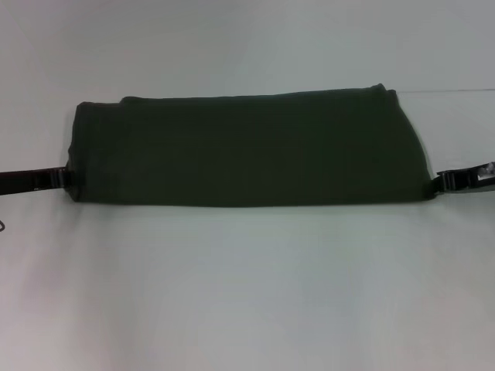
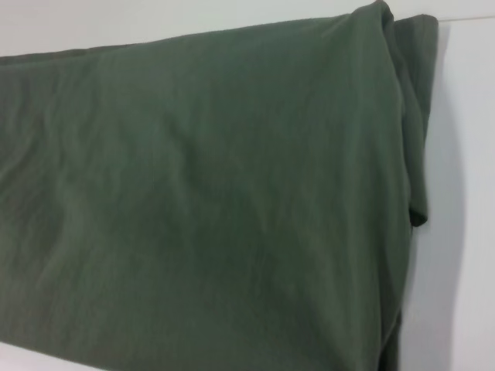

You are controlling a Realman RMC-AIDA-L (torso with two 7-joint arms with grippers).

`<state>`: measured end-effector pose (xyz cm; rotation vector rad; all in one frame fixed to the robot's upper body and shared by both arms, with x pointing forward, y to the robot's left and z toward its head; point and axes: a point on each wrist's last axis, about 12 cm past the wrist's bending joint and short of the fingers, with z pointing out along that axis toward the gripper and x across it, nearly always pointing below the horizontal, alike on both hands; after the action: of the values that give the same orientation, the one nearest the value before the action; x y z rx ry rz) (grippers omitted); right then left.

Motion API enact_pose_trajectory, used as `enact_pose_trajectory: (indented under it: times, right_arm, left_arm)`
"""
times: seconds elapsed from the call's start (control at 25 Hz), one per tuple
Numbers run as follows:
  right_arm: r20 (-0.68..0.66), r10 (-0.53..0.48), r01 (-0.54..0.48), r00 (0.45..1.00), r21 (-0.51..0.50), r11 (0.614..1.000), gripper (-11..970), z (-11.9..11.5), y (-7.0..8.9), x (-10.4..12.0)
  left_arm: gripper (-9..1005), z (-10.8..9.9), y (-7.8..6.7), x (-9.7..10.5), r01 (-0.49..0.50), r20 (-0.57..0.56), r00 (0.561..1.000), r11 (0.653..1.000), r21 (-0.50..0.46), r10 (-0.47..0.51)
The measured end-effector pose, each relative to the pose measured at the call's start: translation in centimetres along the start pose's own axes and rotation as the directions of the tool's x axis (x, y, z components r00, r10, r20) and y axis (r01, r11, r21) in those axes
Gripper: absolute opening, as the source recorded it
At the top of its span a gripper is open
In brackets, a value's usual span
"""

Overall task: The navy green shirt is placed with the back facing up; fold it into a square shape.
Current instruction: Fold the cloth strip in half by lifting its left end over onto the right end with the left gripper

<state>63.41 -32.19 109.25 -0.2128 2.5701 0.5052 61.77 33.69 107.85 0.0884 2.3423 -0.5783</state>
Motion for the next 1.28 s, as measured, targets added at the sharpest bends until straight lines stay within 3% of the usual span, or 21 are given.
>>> enact_pose_trajectory:
  times: [0.68, 0.88, 1.08, 1.28]
  right_arm:
    - [-0.007, -0.013, 0.013, 1.0, -0.005, 1.0, 39, 0.1, 0.0, 0.3]
    - [-0.007, -0.017, 0.017, 1.0, -0.008, 1.0, 39, 0.1, 0.1, 0.3]
    - [-0.008, -0.017, 0.017, 1.0, -0.011, 1.0, 40, 0.2, 0.2, 0.4]
    - [-0.008, -0.018, 0.018, 1.0, -0.011, 1.0, 40, 0.2, 0.2, 0.4]
  left_arm:
    - [61, 0.4, 0.2, 0.8, -0.014, -0.033, 0.999, 0.999, -0.034, 0.013]
    - [110, 0.4, 0.4, 0.9, -0.01, -0.029, 1.0, 0.999, -0.048, 0.009]
    - [326, 0.4, 0.5, 1.0, -0.009, -0.022, 1.0, 0.998, -0.061, 0.007]
    - [407, 0.5, 0.5, 0.8, -0.012, -0.018, 1.0, 0.998, -0.068, 0.011]
